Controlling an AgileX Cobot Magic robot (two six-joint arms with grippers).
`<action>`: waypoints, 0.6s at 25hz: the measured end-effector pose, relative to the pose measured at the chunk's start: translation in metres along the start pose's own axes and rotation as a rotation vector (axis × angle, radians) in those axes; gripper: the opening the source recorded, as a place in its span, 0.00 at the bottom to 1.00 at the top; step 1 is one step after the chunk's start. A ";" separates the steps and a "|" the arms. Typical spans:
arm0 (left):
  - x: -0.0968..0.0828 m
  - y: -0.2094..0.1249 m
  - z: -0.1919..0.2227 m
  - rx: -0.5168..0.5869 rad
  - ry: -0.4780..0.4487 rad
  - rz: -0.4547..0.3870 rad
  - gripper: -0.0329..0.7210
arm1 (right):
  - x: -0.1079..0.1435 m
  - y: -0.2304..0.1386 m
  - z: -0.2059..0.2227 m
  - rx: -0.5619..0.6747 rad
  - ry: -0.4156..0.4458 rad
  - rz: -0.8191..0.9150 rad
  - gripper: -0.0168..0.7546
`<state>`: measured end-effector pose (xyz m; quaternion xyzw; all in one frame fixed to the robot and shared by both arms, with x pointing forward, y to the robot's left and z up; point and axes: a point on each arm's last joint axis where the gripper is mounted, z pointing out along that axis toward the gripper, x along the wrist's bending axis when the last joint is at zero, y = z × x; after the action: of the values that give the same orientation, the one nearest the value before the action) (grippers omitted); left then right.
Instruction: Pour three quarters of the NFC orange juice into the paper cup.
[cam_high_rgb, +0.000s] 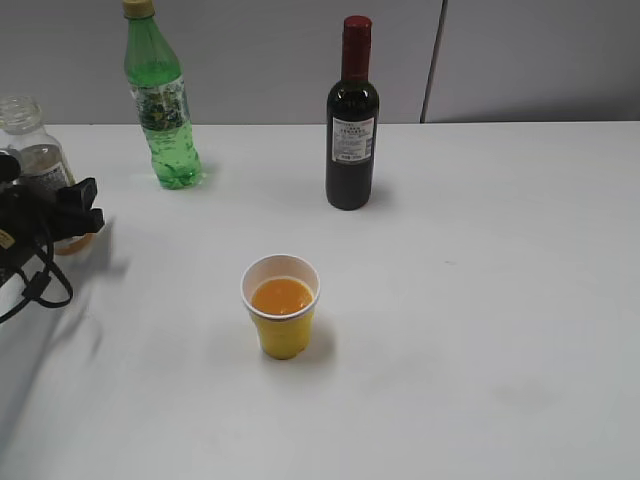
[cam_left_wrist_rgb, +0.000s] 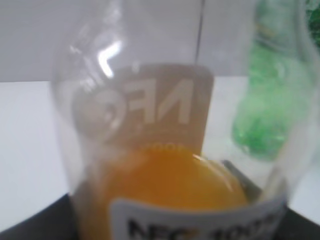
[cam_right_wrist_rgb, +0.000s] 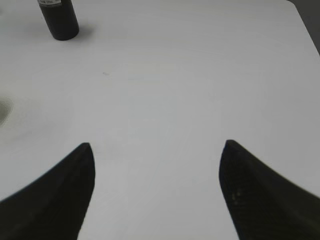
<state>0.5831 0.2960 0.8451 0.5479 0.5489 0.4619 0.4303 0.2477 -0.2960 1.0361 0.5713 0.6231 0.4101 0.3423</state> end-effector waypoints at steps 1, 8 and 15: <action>0.001 -0.001 0.000 -0.003 0.002 -0.002 0.66 | 0.000 0.000 0.000 0.000 0.000 0.000 0.77; 0.001 -0.001 0.000 -0.003 -0.011 0.002 0.82 | 0.000 0.000 0.000 0.000 0.000 0.000 0.77; 0.000 0.010 -0.006 -0.024 -0.026 0.006 0.96 | 0.000 0.000 0.000 -0.001 0.000 0.000 0.77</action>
<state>0.5795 0.2954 0.8556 0.5503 0.5361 0.4628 0.4423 0.2477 -0.2960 1.0362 0.5712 0.6229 0.4104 0.3425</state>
